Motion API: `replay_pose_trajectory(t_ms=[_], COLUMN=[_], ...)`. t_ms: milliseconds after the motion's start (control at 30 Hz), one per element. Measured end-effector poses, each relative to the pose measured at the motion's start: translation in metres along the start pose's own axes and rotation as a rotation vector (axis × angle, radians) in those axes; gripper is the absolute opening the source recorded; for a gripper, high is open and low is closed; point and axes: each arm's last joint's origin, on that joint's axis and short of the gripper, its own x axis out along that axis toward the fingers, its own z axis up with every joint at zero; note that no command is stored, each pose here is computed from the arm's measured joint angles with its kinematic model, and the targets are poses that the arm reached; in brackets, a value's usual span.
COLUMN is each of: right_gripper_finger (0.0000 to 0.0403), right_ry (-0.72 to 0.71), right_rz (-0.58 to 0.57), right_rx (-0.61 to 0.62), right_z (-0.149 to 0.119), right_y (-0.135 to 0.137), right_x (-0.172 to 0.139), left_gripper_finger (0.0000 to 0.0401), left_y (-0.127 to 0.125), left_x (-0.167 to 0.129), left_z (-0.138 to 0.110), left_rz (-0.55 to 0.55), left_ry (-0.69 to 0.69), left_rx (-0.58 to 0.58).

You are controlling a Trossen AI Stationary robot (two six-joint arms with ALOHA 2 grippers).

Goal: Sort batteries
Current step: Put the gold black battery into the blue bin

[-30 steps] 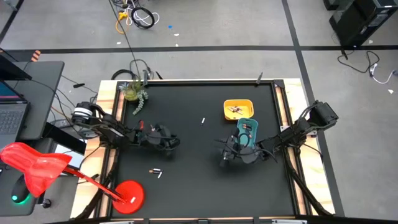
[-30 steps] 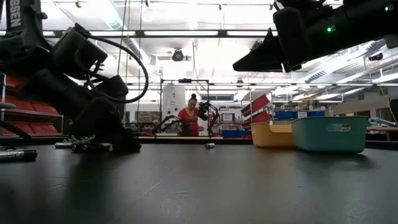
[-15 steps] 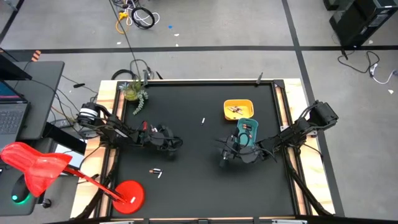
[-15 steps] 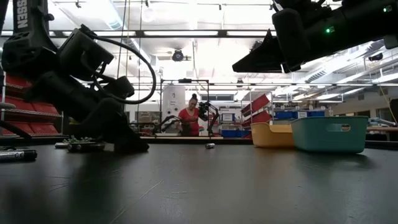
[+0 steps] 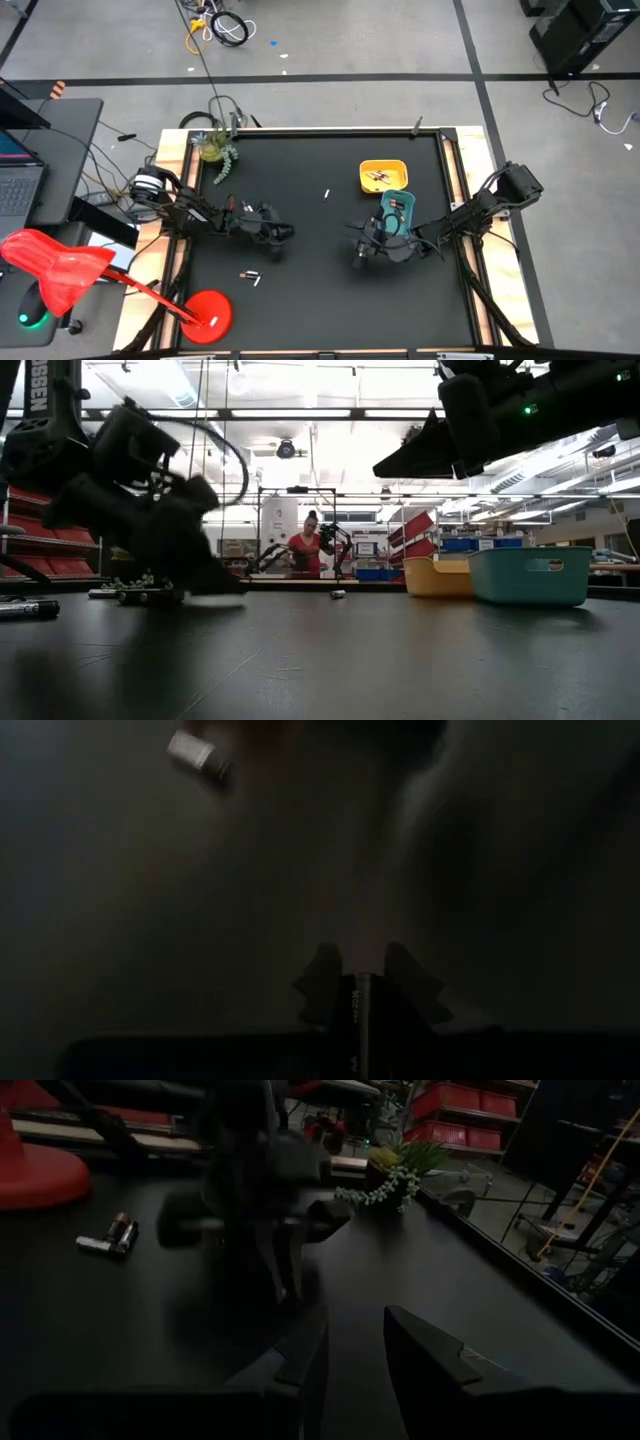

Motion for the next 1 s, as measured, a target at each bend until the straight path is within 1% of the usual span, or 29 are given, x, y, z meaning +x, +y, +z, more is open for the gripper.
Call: replay_pose_trajectory(t_ms=[100, 267, 400, 467, 567, 667, 767, 867, 1000], right_gripper_finger=[0.0109, 0.0109, 0.0110, 0.0112, 0.0113, 0.0112, 0.0112, 0.0112, 0.0111], right_ry=[0.006, 0.007, 0.011, 0.018, 0.036, 0.065, 0.089, 0.073, -0.003], right_rz=[-0.003, 0.006, 0.063, 0.065, 0.065, 0.068, 0.064, 0.035, 0.030], right_rx=[0.003, 0.020, 0.065, 0.081, 0.105, 0.157, 0.196, 0.201, 0.192], right_z=[-0.002, -0.002, -0.002, -0.002, -0.004, -0.008, -0.011, -0.009, 0.000], right_y=[-0.001, -0.002, 0.000, 0.000, 0.000, 0.002, 0.002, 0.002, -0.001], right_x=[0.002, 0.003, 0.004, 0.004, 0.003, 0.001, 0.000, 0.000, 0.003], left_gripper_finger=[0.0047, 0.0047, 0.0047, 0.0047, 0.0047, 0.0047, 0.0047, 0.0047, 0.0047], left_y=[-0.002, 0.000, -0.004, -0.008, -0.015, -0.023, -0.028, -0.032, -0.037], left_x=[0.000, 0.006, 0.020, 0.029, 0.040, 0.048, 0.052, 0.056, 0.059], left_z=[0.009, 0.022, 0.041, 0.055, 0.080, 0.105, 0.132, 0.152, 0.173], left_rz=[-0.032, -0.080, -0.128, -0.165, -0.221, -0.282, -0.345, -0.368, -0.387], left_ry=[-0.082, -0.132, -0.139, -0.141, -0.181, -0.242, -0.313, -0.348, -0.361], left_rx=[-0.023, -0.038, 0.026, 0.069, 0.138, 0.204, 0.247, 0.289, 0.326])
